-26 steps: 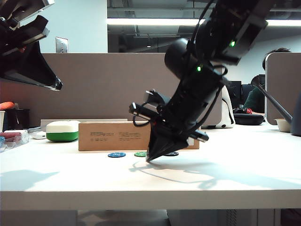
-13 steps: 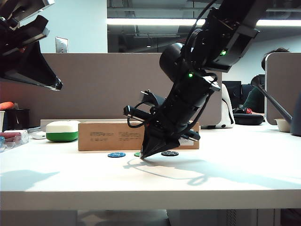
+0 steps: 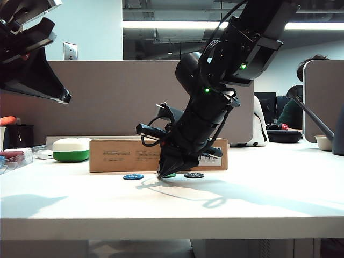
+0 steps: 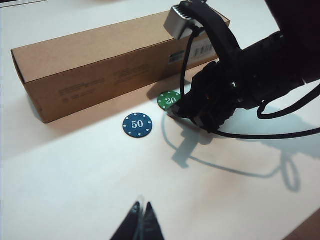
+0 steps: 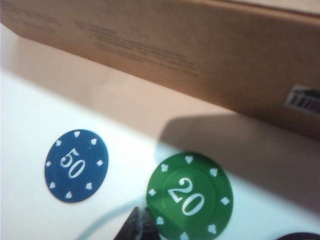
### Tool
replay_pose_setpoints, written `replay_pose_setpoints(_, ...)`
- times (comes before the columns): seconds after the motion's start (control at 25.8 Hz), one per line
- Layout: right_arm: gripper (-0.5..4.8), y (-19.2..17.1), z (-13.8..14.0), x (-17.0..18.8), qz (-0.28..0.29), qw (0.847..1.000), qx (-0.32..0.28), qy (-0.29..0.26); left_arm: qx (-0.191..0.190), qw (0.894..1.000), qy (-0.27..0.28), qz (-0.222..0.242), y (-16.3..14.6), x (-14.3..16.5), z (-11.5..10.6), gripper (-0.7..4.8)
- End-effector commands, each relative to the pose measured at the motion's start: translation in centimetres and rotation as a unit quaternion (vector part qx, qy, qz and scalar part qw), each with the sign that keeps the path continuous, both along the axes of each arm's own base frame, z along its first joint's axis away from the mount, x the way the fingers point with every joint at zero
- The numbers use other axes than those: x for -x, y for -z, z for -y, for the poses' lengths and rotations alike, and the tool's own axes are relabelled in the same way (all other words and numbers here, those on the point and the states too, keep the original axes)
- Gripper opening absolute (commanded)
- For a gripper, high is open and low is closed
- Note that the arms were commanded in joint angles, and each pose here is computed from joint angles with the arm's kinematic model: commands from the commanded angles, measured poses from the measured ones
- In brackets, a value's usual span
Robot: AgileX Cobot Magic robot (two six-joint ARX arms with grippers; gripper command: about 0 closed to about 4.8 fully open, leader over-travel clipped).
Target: Push the chip with the lowest value in the row forward next to the rectangular box.
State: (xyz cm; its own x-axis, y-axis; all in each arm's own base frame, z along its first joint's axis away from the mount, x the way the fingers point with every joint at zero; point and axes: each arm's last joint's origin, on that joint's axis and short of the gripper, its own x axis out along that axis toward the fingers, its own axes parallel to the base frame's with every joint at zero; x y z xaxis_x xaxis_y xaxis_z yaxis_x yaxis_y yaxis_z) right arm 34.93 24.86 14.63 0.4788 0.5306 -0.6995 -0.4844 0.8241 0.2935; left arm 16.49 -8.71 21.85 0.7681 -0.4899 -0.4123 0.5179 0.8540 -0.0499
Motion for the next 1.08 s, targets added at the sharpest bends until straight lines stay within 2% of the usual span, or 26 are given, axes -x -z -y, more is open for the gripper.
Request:
replay_pose_setpoints(0.04,-0.05,0.5,0.3,0.0,0.002,0.999,0.028,0.018,0.003,1.0,0.003,0.008,-0.2,0.0,0.0,-0.05)
replay_pose_setpoints(0.46,-0.05,0.5,0.4,0.1,-0.014,0.999,0.04,0.018,0.003,1.0,0.003,0.008,-0.2,0.0,0.0,-0.05)
replay_pose_setpoints(0.7,-0.05,0.4,0.4,0.0,-0.001,0.998,0.047,0.031,0.003,1.0,0.003,0.008,-0.2,0.0,0.0,-0.05)
replay_pose_setpoints(0.93,-0.05,-0.5,0.2,-0.2,-0.022,0.998,0.056,0.025,0.003,1.0,0.003,0.008,-0.2,0.0,0.0,-0.05)
replay_pose_setpoints(1.08,-0.05,-1.3,0.1,-0.5,-0.007,0.998,0.055,0.033,0.003,1.0,0.003,0.008,-0.2,0.0,0.0,-0.05)
